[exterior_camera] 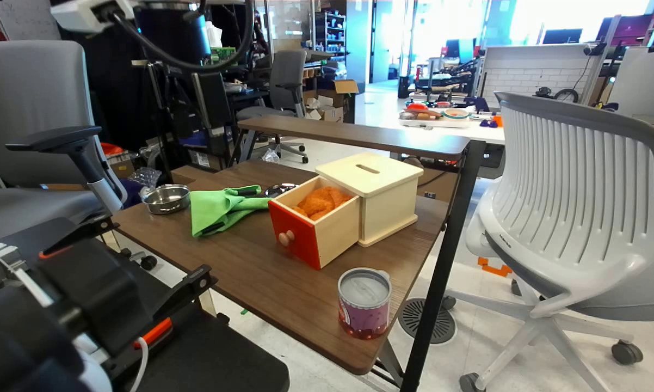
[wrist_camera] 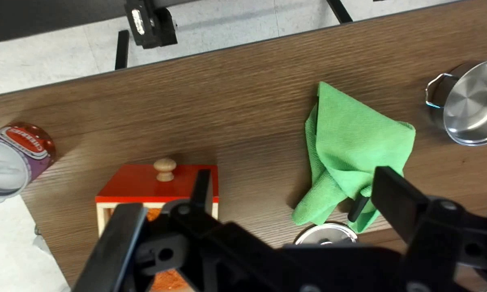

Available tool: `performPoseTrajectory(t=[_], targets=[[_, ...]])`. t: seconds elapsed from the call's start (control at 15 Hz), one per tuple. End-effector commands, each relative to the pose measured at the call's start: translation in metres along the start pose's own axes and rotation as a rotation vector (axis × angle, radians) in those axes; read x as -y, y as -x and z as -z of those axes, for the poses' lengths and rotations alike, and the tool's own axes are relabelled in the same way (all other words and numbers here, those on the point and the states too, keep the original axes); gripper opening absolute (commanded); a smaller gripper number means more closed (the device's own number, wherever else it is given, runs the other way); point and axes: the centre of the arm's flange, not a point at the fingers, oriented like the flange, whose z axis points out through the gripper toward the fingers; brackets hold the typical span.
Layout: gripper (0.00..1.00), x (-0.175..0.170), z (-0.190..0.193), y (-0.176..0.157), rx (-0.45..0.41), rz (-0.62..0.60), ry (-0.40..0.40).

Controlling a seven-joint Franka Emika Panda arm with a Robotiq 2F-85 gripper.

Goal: Unfold the towel then move the pot to the right

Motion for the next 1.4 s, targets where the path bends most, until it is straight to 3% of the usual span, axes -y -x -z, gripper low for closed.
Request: performPoseTrajectory(t=[0.0,0.73,1.33], targets=[[1.0,0.03,-0.037,-0.019,-0.041,0.005,-0.005],[1.0,0.102,-0.098,-0.071,-0.047,0.009,-0.063],[1.0,0.126,-0.153,-0.095,-0.064,-0.018,-0.04]])
